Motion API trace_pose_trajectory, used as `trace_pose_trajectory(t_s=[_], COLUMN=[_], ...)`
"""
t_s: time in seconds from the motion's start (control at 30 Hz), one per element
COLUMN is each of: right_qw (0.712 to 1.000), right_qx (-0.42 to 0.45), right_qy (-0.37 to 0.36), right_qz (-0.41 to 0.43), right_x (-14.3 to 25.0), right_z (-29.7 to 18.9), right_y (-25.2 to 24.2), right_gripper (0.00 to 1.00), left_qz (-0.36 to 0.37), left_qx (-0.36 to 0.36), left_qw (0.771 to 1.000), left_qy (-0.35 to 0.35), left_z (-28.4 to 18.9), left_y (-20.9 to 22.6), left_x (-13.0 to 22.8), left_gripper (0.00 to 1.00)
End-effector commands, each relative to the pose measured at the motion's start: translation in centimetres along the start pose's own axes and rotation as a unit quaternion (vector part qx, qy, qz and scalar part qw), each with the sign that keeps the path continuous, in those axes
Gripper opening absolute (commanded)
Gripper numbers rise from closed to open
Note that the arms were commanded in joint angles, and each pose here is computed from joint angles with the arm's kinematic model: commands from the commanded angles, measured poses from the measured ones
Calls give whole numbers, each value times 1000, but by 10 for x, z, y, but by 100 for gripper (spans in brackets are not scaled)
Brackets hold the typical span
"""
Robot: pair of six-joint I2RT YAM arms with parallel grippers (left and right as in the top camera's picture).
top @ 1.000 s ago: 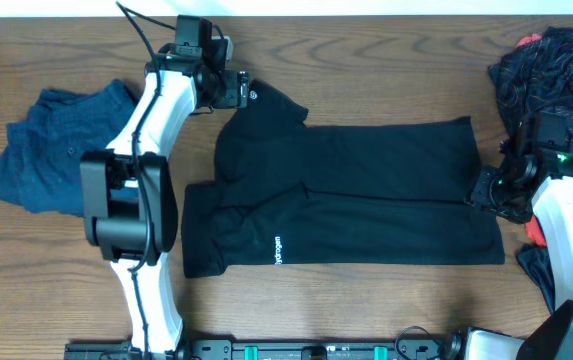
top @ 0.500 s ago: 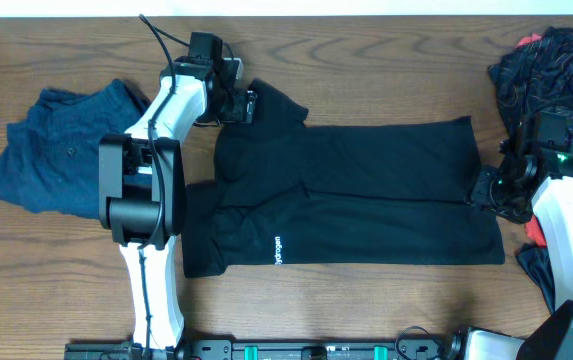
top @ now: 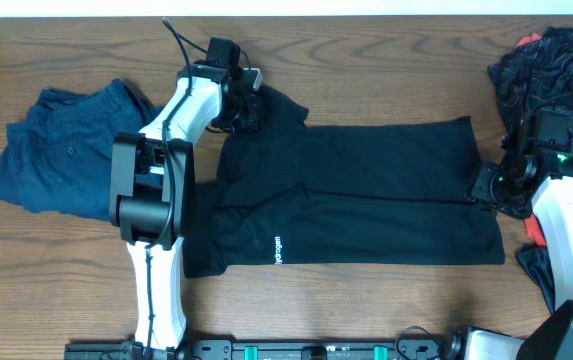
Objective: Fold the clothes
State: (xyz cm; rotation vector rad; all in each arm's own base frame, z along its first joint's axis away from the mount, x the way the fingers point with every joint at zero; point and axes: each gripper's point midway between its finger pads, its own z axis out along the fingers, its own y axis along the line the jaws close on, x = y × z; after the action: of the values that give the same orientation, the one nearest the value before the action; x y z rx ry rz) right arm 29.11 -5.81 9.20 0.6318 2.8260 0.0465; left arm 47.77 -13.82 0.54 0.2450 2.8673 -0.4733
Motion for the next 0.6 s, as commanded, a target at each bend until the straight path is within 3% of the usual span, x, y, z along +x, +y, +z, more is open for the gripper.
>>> trace_pose_trajectory(t_s=[0.0,0.3,0.57], right_qw=[1000,995,980], right_qx=[-9,-25,-62], right_qy=[-21,-92,-174], right_qz=[-12,-29,-75], right_x=[-10,-51,-111], right_z=[-6,1,50], right_y=[7,18,53], right_gripper=[57,44,47], left_qz=[-30,-104,-121], left_qx=[-3,-7,-6], left_qw=[1000,994,993], left_qy=[2,-23,-13], left_z=[5,-11,-9], left_y=[14,36,32], left_x=[1,-10,-5], left_gripper=[13,11,11])
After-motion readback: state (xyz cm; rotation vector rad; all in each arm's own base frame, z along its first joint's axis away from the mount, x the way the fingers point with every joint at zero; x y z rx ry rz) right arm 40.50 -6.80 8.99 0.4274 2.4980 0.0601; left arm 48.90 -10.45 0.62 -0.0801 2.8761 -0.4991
